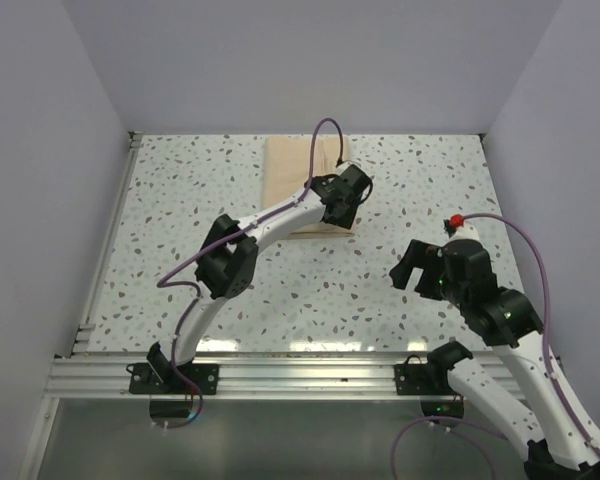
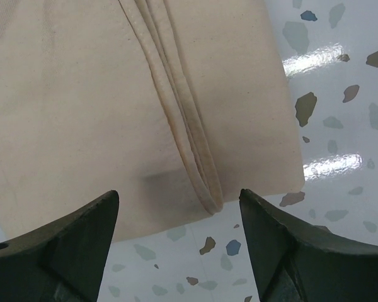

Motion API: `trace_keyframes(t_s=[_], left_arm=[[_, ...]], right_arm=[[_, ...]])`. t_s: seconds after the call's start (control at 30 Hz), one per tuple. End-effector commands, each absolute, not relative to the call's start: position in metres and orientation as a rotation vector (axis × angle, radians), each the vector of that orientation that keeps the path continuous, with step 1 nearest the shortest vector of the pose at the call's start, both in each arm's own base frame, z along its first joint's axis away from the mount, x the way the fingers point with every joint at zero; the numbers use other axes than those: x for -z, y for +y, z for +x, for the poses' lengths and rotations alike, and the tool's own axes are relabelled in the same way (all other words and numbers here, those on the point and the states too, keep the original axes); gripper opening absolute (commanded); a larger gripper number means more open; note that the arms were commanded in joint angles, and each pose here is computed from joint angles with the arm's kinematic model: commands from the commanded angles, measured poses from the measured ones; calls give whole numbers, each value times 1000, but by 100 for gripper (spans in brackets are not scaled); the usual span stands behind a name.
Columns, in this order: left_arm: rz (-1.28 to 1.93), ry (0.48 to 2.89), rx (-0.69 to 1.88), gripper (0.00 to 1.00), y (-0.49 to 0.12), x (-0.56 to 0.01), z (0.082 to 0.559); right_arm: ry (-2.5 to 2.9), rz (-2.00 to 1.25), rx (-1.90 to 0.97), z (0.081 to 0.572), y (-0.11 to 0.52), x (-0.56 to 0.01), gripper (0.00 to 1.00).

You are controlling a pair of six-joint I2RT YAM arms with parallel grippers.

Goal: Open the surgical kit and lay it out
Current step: Open the surgical kit at the center of the board.

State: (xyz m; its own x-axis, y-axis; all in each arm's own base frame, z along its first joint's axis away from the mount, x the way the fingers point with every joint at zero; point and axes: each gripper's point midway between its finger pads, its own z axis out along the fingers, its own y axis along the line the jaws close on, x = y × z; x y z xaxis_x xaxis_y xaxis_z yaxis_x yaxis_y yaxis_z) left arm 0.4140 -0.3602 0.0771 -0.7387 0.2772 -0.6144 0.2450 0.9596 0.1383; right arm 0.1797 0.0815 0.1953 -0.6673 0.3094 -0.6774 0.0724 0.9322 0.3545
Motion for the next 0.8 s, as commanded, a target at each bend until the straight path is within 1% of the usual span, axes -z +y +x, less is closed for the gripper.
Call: trace_keyframes(t_s=[0.0,0.13,0.17,0.27,0.47,0.6,0.63,0.7,0.73,0.77], left_arm=[[370,2403,-106,80,-356,-82,419],[399,2392,-111,71,-358,-82,422],[403,2388,-108,63,-359,-82,423],[426,2390,-122,54,-359,-79,425],[466,2431,-148,58,-352,-63,422],[491,2439,-152,58,-351,-58,420],[493,2438,-150,55,-351,-58,420],[498,2433,-145,45,-353,-59,421],[496,2430,-146,32,-353,-60,422],[493,2429,-146,24,-353,-61,423]], right_arm=[[2260,250,-383,186,83,-204,98],[2256,258,-380,193,85,-202,98],[2256,259,-378,194,85,-201,98],[2255,267,-382,201,89,-200,98],[2255,304,-407,216,98,-199,98],[2267,324,-433,223,106,-195,98],[2274,326,-441,225,108,-193,98],[2280,334,-456,226,112,-192,98],[2287,337,-460,226,113,-190,98],[2286,343,-467,227,114,-191,98]])
